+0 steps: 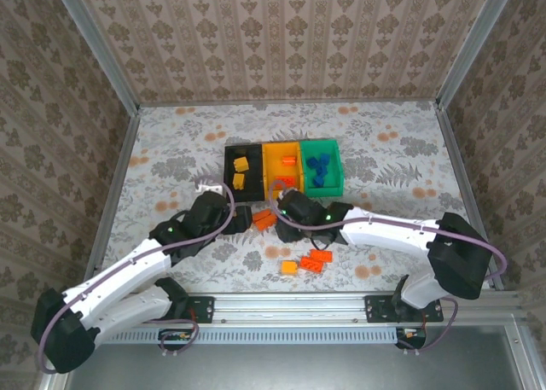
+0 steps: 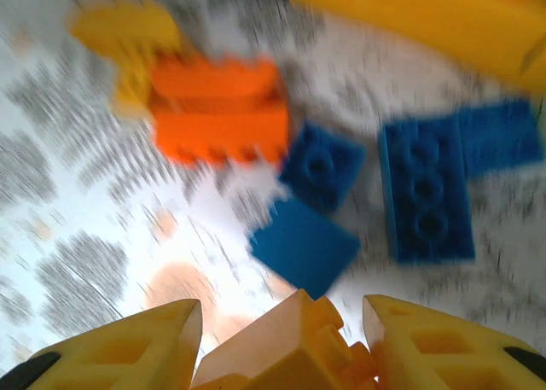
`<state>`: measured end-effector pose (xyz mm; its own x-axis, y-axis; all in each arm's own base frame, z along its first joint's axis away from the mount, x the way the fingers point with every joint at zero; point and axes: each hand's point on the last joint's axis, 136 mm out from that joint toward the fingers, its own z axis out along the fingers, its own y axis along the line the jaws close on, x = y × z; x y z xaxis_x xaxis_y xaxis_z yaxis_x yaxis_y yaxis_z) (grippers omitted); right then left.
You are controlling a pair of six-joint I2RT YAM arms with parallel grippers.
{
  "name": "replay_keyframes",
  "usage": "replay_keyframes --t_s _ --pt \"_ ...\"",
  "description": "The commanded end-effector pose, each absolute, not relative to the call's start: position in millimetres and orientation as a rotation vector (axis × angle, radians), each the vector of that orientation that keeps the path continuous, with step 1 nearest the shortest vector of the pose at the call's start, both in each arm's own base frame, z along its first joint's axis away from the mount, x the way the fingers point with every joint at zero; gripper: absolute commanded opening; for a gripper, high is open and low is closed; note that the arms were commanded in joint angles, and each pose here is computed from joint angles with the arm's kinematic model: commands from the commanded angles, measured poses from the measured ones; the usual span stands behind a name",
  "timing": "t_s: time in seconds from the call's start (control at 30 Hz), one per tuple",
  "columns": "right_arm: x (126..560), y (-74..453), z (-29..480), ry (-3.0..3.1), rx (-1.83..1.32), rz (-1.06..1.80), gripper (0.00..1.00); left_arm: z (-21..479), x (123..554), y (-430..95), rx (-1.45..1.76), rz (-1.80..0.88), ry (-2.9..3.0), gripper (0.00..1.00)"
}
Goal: Sort the legos into containers by color
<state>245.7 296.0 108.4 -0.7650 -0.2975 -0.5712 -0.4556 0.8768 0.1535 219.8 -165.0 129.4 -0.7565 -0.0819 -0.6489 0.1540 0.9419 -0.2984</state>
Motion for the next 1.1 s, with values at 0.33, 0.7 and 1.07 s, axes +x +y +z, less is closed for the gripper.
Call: replay_keyframes --t_s 0.33,0.7,1.07 --pt "380 373 140 2.411 -0.475 0.432 0.34 107 187 -134 -0.07 -0.472 2.421 1.0" --pt "425 405 146 2.407 -0.43 0.452 0.63 104 181 -140 -0.02 -0.502 2.449 1.0" --pt "407 360 185 2.35 -0.304 0.503 0.77 112 186 -183 0.167 -0.58 2.468 1.0"
